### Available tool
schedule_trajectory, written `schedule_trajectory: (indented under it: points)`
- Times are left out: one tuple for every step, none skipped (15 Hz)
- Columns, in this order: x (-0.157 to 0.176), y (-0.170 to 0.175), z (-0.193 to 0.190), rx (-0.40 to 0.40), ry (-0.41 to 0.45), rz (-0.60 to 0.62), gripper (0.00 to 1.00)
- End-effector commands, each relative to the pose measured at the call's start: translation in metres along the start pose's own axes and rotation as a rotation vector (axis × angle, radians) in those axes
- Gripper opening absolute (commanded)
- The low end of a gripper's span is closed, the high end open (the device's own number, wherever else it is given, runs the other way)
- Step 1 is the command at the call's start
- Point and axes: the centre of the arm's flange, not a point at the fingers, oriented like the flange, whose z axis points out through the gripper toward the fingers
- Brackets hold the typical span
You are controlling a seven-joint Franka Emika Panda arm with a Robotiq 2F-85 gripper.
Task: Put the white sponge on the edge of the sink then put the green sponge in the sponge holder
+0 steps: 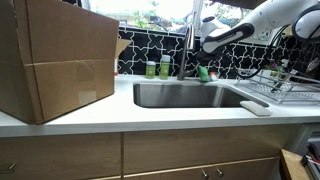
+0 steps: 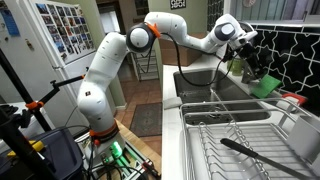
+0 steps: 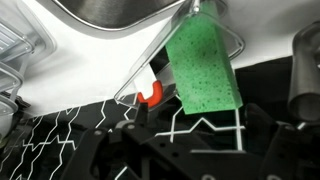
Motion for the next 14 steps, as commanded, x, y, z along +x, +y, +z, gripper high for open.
schedule_trajectory:
  points:
    - [0.016, 0.037, -0.031, 0.052, 0.012, -0.014, 1.00]
    - [0.023, 0.048, -0.041, 0.069, 0.015, -0.029, 1.00]
    - [0.030, 0.063, -0.055, 0.090, 0.019, -0.025, 1.00]
    - [0.036, 0.078, -0.068, 0.116, 0.007, -0.024, 1.00]
    - [0.039, 0.096, -0.083, 0.097, -0.055, -0.022, 0.99]
    - [0.042, 0.113, -0.094, 0.132, -0.103, -0.048, 1.00]
    - [0.042, 0.128, -0.105, 0.139, -0.135, -0.056, 1.00]
    - [0.041, 0.143, -0.115, 0.163, -0.165, -0.075, 1.00]
    - [0.040, 0.160, -0.126, 0.172, -0.203, -0.091, 1.00]
    - [0.035, 0.175, -0.136, 0.179, -0.240, -0.112, 1.00]
    - [0.033, 0.188, -0.144, 0.183, -0.282, -0.129, 1.00]
    - [0.030, 0.200, -0.151, 0.178, -0.328, -0.147, 1.00]
    - [0.026, 0.213, -0.156, 0.166, -0.374, -0.173, 1.00]
    - [0.024, 0.223, -0.161, 0.156, -0.422, -0.198, 1.00]
